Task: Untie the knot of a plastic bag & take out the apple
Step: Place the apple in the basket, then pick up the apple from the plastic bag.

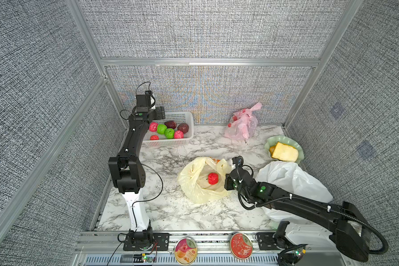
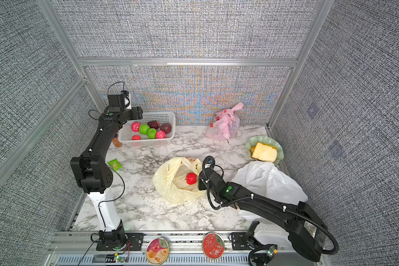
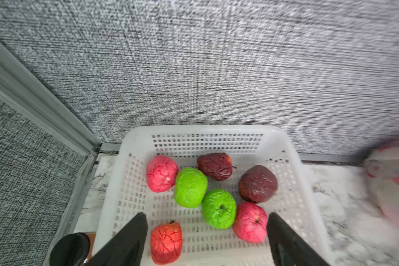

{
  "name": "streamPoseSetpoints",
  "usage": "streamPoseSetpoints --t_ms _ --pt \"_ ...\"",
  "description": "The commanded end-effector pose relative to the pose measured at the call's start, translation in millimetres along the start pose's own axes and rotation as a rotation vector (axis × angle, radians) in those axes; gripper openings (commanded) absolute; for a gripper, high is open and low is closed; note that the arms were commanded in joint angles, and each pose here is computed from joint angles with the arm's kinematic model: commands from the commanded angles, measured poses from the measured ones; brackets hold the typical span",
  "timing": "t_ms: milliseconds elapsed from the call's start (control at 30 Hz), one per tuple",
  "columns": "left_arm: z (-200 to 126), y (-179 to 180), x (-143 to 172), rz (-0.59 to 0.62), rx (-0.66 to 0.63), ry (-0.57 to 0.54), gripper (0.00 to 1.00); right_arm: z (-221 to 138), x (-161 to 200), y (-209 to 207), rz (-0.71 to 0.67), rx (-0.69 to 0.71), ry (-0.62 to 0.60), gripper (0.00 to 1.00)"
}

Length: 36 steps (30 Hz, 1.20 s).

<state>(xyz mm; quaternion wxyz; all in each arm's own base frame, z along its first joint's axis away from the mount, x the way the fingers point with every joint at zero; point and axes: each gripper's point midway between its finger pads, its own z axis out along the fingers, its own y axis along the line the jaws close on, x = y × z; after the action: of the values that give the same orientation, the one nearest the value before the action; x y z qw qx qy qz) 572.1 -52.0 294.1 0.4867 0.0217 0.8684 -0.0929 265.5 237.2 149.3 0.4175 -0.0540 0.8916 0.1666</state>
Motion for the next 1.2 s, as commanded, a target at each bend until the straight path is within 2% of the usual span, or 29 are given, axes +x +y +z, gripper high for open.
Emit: streamPoseSetpoints --t_ms 0,133,267,333,467,700,800,967,1067,1167 --pt "-37 -43 0 -0.037 0.205 -0.009 0.79 -2 1 4 0.026 -0.017 0.02 0.0" --pt "-94 -93 18 -0.019 0.373 -0.033 0.77 -6 -3 11 0.052 -0.05 0.019 0.0" --pt "-158 -155 67 -0.027 0.597 -0.051 0.73 -8 -3 14 0.079 -0.071 0.029 0.0" --pt "-182 -177 94 -0.012 0.644 -0.056 0.72 -7 -2 16 0.093 -0.081 0.034 0.0" --pt "-206 -203 162 -0.03 0.68 0.02 0.69 -5 -1 21 0.116 -0.099 0.045 0.0" --pt "-226 -229 268 -0.05 0.64 0.164 0.65 -3 1 28 0.146 -0.115 0.082 0.0" --pt "-236 -247 306 -0.065 0.642 0.176 0.65 -7 6 32 0.154 -0.134 0.116 0.0" --pt "-219 -266 330 0.036 0.56 0.206 0.65 -6 21 27 0.171 -0.14 0.149 0.0" --pt "-206 -285 328 0.135 0.553 0.213 0.65 -1 27 21 0.172 -0.111 0.158 0.0" --pt "-189 -296 324 0.217 0.503 0.204 0.66 0 30 13 0.234 -0.113 0.127 0.0"
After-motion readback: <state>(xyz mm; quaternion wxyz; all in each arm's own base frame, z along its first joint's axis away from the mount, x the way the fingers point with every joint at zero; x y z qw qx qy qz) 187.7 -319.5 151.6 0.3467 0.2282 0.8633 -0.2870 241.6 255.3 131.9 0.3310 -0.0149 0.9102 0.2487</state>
